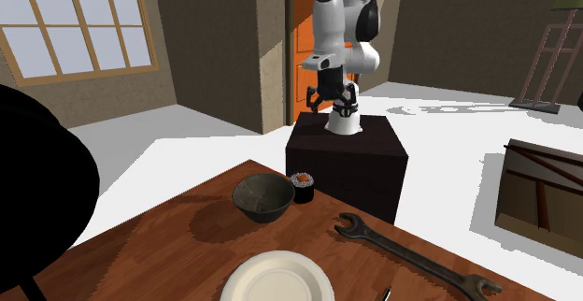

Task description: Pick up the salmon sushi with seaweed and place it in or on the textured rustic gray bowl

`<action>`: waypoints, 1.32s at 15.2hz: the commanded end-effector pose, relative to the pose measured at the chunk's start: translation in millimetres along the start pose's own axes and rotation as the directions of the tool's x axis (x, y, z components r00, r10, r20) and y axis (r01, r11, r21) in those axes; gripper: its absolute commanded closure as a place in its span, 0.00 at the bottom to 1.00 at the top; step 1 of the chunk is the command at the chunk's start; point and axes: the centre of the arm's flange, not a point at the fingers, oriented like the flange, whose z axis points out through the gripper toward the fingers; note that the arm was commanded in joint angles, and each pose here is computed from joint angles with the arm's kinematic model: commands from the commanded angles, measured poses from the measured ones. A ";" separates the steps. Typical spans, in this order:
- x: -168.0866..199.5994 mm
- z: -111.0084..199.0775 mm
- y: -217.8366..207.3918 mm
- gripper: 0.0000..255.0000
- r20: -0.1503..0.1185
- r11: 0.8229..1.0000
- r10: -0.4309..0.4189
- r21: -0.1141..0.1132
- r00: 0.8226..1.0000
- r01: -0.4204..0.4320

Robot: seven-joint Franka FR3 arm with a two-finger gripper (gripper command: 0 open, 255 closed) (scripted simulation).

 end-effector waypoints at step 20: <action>88.6 192.8 99.6 0.00 0.068 0.990 -0.141 -0.018 0.988 0.143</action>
